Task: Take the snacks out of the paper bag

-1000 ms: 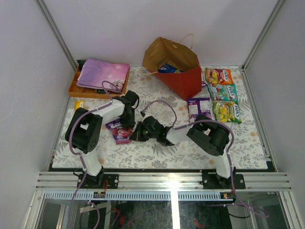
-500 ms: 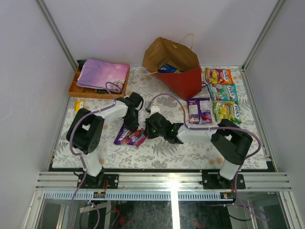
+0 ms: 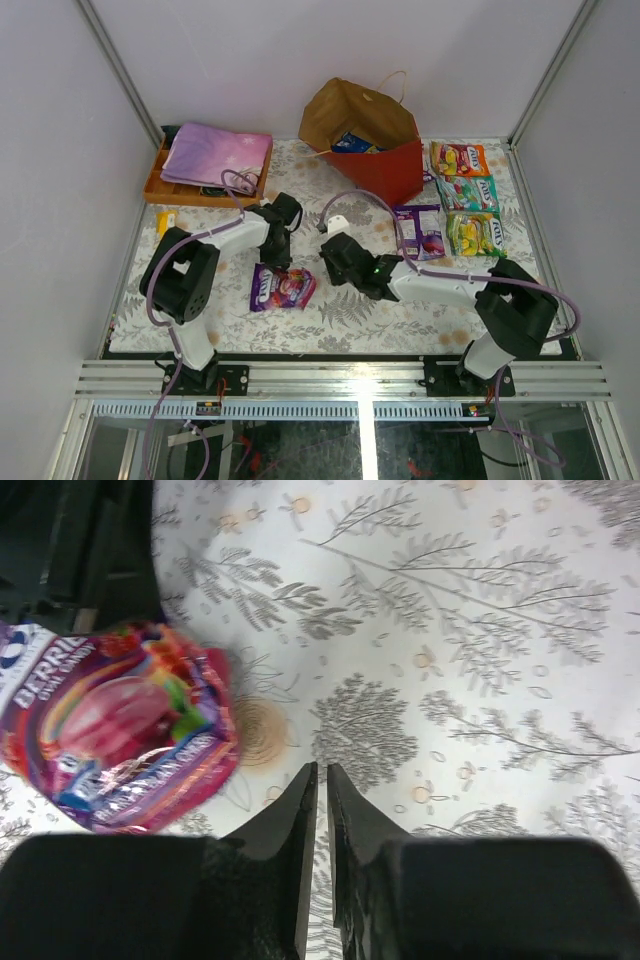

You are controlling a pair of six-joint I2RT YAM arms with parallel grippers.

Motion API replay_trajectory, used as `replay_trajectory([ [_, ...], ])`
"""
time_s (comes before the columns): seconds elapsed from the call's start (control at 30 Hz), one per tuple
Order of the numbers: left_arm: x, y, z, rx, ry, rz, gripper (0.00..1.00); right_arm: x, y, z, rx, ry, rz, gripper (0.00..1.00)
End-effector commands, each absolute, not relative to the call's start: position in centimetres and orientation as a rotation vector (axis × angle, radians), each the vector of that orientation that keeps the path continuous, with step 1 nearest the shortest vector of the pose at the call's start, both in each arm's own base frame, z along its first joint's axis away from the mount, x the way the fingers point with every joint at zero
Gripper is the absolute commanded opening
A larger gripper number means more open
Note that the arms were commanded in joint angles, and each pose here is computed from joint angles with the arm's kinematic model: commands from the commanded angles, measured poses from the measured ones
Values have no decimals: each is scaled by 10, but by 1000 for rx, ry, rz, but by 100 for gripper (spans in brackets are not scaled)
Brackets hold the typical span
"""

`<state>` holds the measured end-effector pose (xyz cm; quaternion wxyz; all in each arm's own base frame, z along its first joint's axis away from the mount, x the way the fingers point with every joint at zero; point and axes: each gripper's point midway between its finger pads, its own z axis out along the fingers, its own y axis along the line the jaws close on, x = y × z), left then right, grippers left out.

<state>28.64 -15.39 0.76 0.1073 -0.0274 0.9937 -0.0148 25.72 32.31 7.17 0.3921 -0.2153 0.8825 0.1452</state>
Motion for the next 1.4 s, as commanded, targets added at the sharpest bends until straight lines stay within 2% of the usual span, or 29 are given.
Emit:
replay_trajectory([
  [0.0,245,-81,-28,-28,3037,440,24,272,293,88,-492,2223,296,15],
  [0.13,248,-81,-24,-31,3017,441,24,276,289,95,-431,2228,433,19],
  [0.3,262,-93,-9,-62,2966,347,24,263,340,108,-547,2191,736,42],
  [0.47,260,-98,-10,-66,2971,305,24,255,400,112,-599,2139,1076,58],
  [0.67,258,-98,-9,-59,2968,298,24,260,435,96,-527,2191,1272,65],
  [0.97,259,-100,-6,-55,2961,277,24,263,439,55,-386,2314,1390,65],
  [1.07,258,-100,-6,-54,2961,278,24,255,444,55,-379,2322,1475,57],
  [1.27,257,-98,-7,-52,2961,294,24,256,438,69,-323,2295,1532,12],
  [1.37,258,-97,-7,-50,2960,298,24,263,424,76,-281,2273,1534,0],
])
